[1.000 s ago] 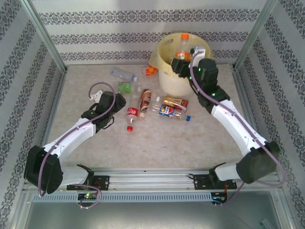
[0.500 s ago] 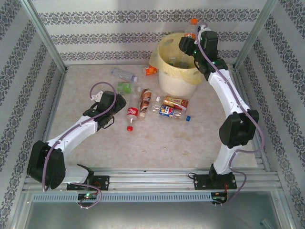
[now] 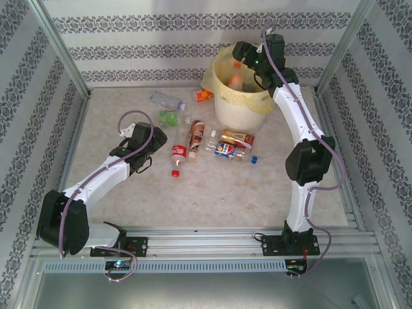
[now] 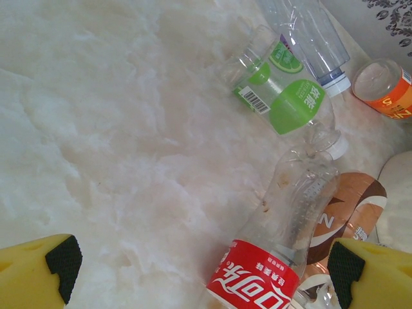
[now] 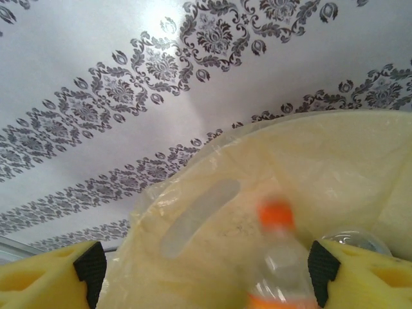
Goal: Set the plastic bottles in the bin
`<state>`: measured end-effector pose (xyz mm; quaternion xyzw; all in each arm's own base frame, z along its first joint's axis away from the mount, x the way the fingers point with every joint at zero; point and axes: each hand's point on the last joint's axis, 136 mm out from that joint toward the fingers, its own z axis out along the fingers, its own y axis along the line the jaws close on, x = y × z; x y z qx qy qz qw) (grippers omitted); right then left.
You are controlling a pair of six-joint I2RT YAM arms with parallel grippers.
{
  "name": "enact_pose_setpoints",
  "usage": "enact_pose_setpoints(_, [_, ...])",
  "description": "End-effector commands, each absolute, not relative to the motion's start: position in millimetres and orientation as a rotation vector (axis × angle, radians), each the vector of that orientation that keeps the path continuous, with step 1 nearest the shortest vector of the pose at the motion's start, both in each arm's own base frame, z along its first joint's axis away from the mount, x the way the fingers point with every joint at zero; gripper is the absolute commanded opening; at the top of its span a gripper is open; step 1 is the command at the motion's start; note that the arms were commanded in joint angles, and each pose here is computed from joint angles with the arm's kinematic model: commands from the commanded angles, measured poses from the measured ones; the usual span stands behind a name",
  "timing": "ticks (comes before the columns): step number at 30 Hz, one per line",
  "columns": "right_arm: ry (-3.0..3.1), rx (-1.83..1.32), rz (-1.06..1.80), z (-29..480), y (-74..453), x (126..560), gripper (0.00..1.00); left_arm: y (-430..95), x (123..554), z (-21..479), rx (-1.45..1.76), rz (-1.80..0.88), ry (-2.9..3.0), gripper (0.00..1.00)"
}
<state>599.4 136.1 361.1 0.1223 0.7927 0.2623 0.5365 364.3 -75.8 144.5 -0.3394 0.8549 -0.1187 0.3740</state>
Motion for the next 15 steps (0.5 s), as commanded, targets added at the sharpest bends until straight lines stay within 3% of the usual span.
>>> enact_pose_setpoints(1, [1.780, 0.263, 0.722, 407, 150, 590, 0.85, -71, 364, 145, -0.882, -0.311, 2.180, 0.99])
enact_pose_setpoints(8, [1.736, 0.206, 0.719, 429, 145, 559, 0.88, -77, 372, 142, -0.859, -0.344, 2.210, 0.99])
enact_pose_setpoints(15, [1.665, 0.098, 0.746, 446, 141, 495, 0.98, -85, 395, 146, -0.839, -0.392, 2.228, 1.00])
